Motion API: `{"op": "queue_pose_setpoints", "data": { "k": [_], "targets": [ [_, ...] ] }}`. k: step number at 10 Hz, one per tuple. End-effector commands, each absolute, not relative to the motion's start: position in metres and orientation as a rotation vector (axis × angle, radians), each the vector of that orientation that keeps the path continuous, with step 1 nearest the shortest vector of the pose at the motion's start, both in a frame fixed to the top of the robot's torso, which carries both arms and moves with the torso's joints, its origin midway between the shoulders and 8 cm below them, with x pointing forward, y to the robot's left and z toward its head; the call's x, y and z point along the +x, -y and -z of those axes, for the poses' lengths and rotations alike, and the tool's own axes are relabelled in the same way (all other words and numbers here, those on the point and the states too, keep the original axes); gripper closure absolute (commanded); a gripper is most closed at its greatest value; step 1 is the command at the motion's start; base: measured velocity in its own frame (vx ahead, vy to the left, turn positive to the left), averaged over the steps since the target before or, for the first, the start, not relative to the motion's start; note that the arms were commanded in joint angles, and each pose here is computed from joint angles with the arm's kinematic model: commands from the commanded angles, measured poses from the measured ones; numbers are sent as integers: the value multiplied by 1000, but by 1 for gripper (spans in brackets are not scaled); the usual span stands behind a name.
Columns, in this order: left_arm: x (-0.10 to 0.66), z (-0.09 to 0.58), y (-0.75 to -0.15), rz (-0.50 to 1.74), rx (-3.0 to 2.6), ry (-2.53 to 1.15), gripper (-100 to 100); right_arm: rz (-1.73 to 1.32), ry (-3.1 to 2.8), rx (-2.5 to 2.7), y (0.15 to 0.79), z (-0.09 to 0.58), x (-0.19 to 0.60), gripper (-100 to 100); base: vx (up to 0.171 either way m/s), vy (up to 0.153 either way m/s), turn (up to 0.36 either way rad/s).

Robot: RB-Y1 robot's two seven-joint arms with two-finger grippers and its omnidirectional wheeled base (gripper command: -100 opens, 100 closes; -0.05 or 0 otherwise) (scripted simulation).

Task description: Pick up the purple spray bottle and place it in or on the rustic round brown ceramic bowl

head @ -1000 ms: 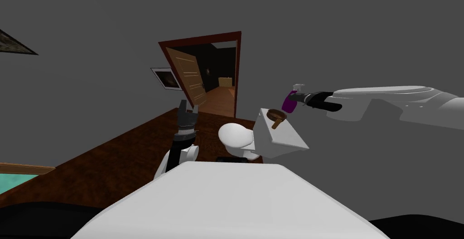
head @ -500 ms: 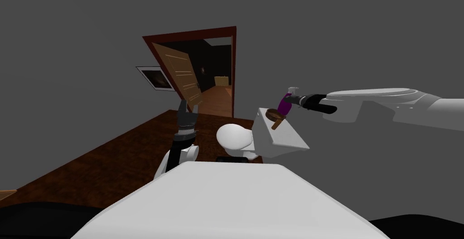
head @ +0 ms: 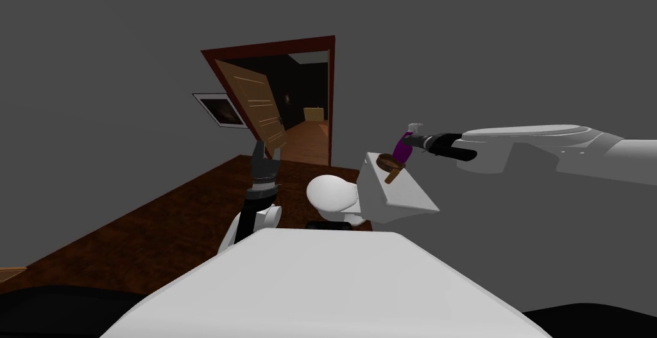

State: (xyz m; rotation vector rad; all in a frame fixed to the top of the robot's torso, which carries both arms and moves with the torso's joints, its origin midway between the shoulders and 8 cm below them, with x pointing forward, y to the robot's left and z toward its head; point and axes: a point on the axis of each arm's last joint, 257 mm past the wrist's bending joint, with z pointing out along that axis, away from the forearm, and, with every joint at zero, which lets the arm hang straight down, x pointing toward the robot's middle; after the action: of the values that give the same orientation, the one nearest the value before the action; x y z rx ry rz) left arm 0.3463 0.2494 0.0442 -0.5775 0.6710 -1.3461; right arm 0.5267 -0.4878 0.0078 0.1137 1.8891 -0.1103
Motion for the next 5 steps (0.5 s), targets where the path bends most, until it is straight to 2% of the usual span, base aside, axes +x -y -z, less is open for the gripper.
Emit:
{"op": "queue_pose_setpoints", "data": {
  "k": [1,4,5],
  "targets": [
    [346,-44,-249,1346,-577,-671,0,112,-1889,112,488,-8,527,100,0,0,0],
    [346,-44,-249,1346,-577,-671,0,112,-1889,112,488,-8,527,100,-2,-3,9],
    [346,-44,-249,1346,-577,-671,0,141,-1889,140,501,-10,528,100,41,67,-153]
  ]
}}
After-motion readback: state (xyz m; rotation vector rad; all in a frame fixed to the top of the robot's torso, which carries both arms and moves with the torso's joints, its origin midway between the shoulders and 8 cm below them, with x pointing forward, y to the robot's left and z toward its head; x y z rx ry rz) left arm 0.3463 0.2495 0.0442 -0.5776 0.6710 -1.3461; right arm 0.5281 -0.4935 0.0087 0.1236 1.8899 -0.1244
